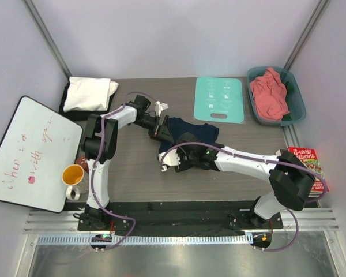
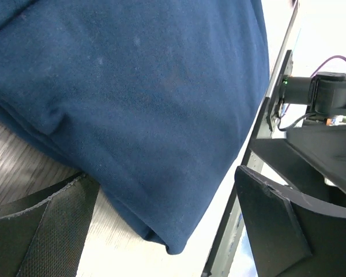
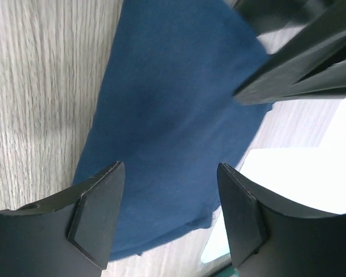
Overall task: Fold and stack the t-shirts
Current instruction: Put the neatly folded tshirt into the corner of the board with the left arm
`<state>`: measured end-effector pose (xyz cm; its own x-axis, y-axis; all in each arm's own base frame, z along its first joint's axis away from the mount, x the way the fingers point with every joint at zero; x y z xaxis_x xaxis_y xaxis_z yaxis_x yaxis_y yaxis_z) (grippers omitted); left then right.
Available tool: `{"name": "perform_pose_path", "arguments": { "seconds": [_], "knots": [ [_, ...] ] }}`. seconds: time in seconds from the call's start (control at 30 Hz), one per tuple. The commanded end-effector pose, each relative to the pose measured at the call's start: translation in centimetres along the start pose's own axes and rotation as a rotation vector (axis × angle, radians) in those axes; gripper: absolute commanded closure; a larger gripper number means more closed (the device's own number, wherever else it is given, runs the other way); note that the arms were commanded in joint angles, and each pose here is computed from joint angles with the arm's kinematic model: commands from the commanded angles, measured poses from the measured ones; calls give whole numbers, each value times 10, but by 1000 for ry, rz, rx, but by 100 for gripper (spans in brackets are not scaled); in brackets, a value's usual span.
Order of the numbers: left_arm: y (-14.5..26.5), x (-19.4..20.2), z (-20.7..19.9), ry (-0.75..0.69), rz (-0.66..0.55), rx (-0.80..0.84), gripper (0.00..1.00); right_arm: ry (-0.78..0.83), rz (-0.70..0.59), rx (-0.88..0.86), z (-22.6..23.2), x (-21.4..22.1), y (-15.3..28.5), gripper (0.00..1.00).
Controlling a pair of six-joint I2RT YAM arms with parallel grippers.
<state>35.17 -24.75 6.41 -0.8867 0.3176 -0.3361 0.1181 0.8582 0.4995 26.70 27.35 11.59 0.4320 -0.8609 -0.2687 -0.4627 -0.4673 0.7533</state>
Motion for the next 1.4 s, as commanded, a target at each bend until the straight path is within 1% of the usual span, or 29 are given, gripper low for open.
{"name": "perform_pose_path", "arguments": {
  "seconds": [0.0,0.07,0.1,0.2,0.33,0.6,0.87,1.07,1.37],
  "knots": [
    [-15,12,25,46,21,-63,0,-125,111,151,-19,43,2,30],
    [-16,10,24,58,14,-69,0,-254,158,244,-34,64,7,33],
    [-15,9,23,57,13,-64,0,-319,215,291,-43,87,14,34],
    [-14,11,21,51,17,-69,0,-419,264,350,-53,112,25,37],
    [-13,11,18,55,22,-59,0,-439,325,356,-47,132,28,37],
    [-13,11,16,68,31,-49,0,-453,357,306,-24,151,14,36],
    [-13,13,15,85,40,-39,0,-575,438,303,-16,196,15,37],
    [-16,8,15,92,44,-17,0,-610,410,229,3,192,5,38],
    [-23,13,18,111,43,31,0,-650,355,161,7,185,-20,42]
  ]
}}
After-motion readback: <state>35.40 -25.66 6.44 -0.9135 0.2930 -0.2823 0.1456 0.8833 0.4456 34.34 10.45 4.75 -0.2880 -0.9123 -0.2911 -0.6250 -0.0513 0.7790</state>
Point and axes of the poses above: each gripper's point midway between its finger pads, its own y axis back along the fingers, its own z axis along the line the jaws close on, x = y × z, the point moved 2 cm from there along y, back along the fingers, and after that the axes turned 1 degree about y, right-handed, at the moved point
